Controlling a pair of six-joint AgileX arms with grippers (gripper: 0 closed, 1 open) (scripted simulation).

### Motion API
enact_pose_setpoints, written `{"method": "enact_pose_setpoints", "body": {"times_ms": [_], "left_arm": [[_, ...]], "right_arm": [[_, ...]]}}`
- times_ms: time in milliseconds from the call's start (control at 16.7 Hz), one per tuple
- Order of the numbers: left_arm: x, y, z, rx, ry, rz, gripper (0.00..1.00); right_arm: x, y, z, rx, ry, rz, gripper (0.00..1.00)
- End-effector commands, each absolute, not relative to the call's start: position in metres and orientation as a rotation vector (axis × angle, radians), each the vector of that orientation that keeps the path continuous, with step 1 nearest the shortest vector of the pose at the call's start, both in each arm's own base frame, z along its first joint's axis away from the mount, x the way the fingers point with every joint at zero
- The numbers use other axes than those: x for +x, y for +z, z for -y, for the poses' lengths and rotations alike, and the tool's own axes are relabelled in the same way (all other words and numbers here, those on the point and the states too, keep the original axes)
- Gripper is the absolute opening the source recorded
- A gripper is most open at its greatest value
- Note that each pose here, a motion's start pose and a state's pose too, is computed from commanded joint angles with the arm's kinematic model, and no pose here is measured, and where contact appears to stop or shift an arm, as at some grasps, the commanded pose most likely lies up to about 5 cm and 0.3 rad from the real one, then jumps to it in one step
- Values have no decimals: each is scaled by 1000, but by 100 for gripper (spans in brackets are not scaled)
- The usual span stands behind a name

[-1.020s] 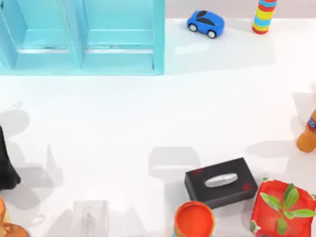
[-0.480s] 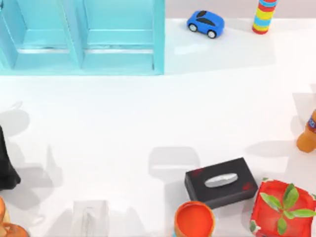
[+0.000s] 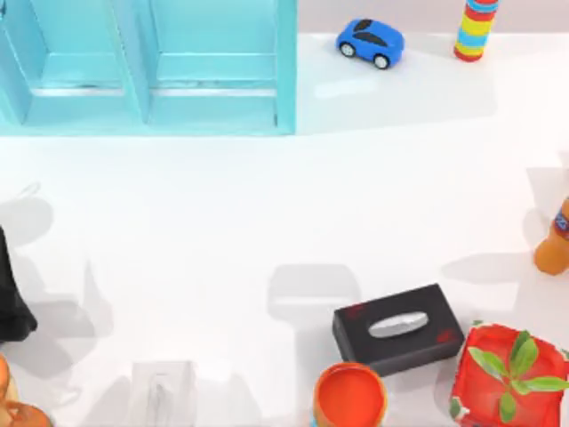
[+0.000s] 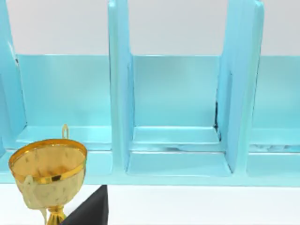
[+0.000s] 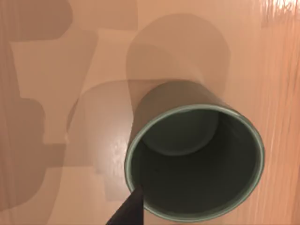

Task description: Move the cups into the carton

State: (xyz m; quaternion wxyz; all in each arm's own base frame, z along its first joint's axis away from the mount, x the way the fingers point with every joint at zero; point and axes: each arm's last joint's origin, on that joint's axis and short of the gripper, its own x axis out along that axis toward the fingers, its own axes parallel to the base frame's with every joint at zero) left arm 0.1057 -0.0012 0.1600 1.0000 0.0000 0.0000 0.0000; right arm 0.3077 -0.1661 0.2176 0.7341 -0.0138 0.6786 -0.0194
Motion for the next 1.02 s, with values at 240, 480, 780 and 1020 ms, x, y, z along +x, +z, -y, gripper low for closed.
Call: {"method": "enact_pose_setpoints", "body": {"times_ms": [240, 480, 780, 1020], "left_arm": [[106, 160, 1, 0, 0, 0, 100], [106, 160, 1, 0, 0, 0, 100], [106, 160, 1, 0, 0, 0, 100], [106, 160, 1, 0, 0, 0, 100]], "right_arm": [[308, 218, 166, -30, -43, -1492, 100], [307, 218, 167, -29, -44, -1492, 100], [310, 245, 171, -16, -49, -1491, 100], [310, 296, 170, -23, -46, -1488, 100]]}}
